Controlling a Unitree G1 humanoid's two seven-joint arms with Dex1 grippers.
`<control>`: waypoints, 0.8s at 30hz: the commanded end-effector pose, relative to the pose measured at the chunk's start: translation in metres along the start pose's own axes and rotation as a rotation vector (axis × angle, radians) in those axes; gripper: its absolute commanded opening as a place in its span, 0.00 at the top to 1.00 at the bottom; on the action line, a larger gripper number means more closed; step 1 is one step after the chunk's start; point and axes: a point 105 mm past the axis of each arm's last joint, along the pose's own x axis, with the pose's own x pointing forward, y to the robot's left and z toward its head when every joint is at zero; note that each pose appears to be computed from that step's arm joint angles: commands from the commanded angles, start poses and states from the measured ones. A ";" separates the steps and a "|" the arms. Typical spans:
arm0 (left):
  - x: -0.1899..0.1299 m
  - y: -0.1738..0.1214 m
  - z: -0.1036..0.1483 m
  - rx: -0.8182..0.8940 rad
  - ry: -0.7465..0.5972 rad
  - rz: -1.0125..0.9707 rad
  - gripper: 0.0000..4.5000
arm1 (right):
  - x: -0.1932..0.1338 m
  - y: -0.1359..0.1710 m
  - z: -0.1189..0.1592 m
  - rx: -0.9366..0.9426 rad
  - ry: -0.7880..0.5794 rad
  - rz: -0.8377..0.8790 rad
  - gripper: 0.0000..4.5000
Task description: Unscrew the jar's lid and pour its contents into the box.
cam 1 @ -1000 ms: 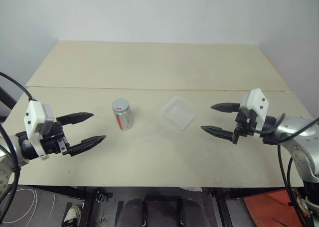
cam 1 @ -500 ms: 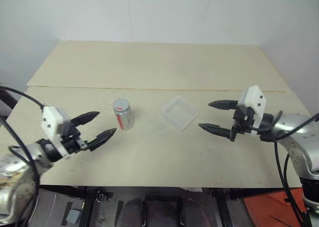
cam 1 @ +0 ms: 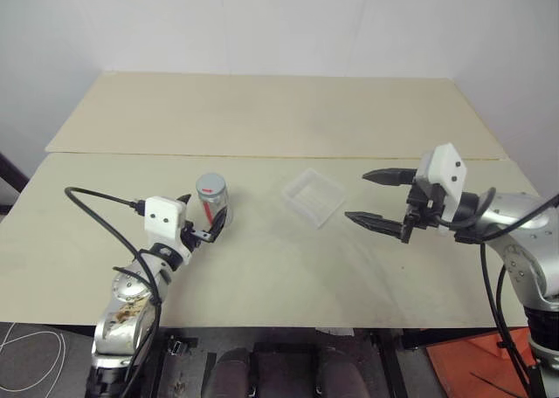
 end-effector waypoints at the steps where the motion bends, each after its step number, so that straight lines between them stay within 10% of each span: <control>1: 0.013 0.002 0.005 0.036 -0.044 0.010 0.01 | -0.009 -0.002 0.014 -0.051 -0.024 -0.039 0.00; 7: 0.027 -0.003 0.002 0.033 -0.047 -0.014 0.01 | -0.012 -0.001 0.015 -0.054 -0.021 -0.054 0.00; 16: 0.031 -0.009 -0.002 0.010 -0.033 -0.025 0.57 | -0.012 0.002 0.018 -0.067 -0.026 -0.054 0.00; 24: 0.028 -0.010 0.027 0.063 -0.067 -0.193 0.57 | 0.007 0.011 0.029 -0.069 -0.089 0.002 0.00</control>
